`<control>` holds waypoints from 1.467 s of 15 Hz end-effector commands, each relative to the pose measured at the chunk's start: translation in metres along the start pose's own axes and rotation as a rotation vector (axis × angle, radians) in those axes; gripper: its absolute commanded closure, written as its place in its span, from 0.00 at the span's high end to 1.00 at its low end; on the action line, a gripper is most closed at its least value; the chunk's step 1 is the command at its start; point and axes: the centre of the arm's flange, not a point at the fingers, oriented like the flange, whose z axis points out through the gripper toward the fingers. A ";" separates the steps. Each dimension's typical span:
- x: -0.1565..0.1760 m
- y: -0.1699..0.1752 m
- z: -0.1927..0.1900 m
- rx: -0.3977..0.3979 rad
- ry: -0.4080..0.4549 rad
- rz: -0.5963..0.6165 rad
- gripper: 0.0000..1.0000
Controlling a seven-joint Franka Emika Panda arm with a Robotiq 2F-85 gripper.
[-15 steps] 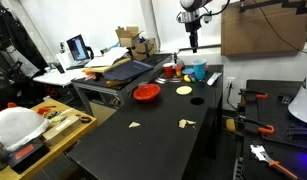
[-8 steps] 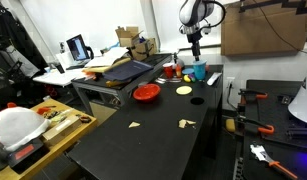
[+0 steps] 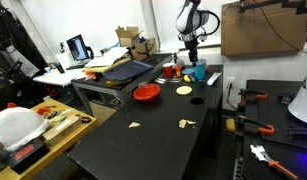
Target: Move the cup to the left
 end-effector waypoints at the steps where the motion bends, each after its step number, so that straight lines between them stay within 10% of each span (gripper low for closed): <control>1: 0.006 0.002 0.012 0.041 0.000 -0.015 1.00; 2: 0.007 0.001 0.016 0.045 -0.004 -0.013 0.75; 12: -0.003 0.009 0.014 0.010 0.005 0.051 0.05; 22: -0.028 -0.033 -0.052 -0.121 0.074 0.100 0.01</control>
